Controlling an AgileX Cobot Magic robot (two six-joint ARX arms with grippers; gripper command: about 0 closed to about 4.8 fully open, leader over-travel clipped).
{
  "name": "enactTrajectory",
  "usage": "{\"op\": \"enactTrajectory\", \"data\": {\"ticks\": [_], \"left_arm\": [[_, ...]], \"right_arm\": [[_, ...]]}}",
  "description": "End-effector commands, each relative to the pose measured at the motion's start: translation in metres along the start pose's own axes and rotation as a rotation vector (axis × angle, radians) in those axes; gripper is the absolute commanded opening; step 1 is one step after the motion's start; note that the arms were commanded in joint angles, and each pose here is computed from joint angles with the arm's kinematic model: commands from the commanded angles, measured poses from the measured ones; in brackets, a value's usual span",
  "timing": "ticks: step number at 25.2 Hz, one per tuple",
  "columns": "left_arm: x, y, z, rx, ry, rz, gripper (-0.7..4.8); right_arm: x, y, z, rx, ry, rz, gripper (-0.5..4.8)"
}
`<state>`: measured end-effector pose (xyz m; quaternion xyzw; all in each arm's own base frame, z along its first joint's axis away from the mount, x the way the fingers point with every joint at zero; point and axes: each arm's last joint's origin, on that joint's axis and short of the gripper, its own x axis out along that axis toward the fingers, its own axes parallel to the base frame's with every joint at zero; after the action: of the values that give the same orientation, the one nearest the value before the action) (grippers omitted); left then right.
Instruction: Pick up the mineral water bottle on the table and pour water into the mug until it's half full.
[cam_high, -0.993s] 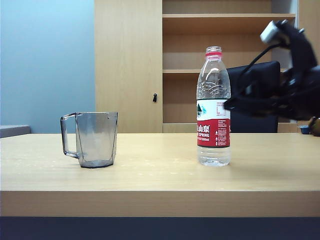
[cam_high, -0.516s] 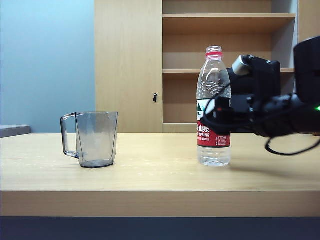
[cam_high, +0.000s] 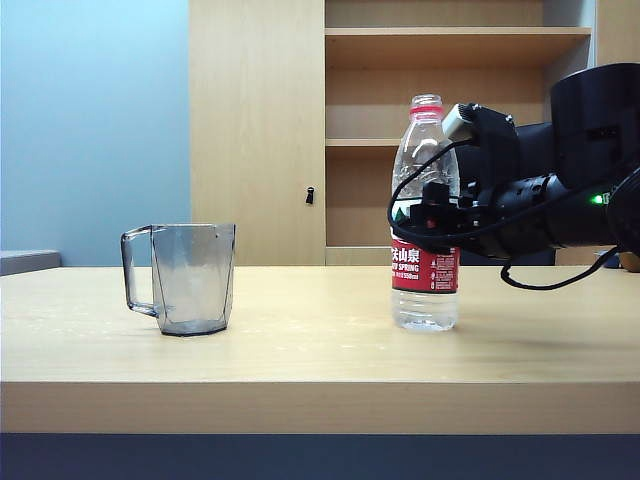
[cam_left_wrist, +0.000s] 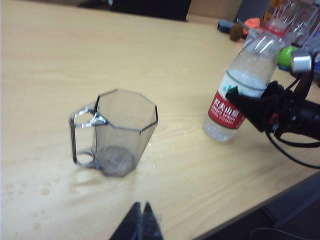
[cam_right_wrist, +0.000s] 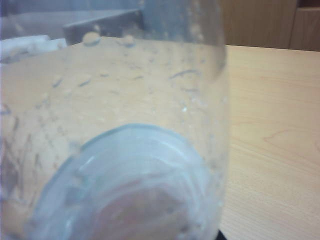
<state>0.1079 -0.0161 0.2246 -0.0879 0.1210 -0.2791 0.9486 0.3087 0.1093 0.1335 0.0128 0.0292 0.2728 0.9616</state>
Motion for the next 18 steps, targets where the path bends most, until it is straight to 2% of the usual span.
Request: {"op": "enactTrajectory", "data": {"ticks": [1,3,7,9,13,17,18], "left_arm": [[0.0,-0.001,0.004,0.027,-0.029,-0.001,-0.02],[0.0,-0.001,0.004,0.029,-0.034,-0.001,-0.02],[-0.001,-0.001,0.007,0.044,-0.055,-0.004,-0.02],[-0.001,-0.001,0.008,0.048,-0.066,0.017,-0.02],[-0.001,0.0,0.008,0.048,-0.072,0.05,-0.02],[-0.001,0.001,0.009,0.047,-0.078,0.092,-0.02],[-0.001,0.002,0.009,0.046,-0.082,0.115,-0.02]], "right_arm": [[-0.001,0.002,0.015,-0.121,-0.018,0.025,2.33],[0.002,0.004,0.027,-0.191,0.03,0.03,2.33],[0.012,0.014,0.061,-0.398,0.25,0.029,2.34],[0.025,0.033,0.09,-0.634,0.351,0.039,2.34],[0.041,0.06,0.113,-0.786,0.432,0.044,2.34],[0.06,0.08,0.119,-0.941,0.504,-0.034,2.34],[0.07,0.087,0.118,-1.018,0.554,-0.044,2.34]]}}
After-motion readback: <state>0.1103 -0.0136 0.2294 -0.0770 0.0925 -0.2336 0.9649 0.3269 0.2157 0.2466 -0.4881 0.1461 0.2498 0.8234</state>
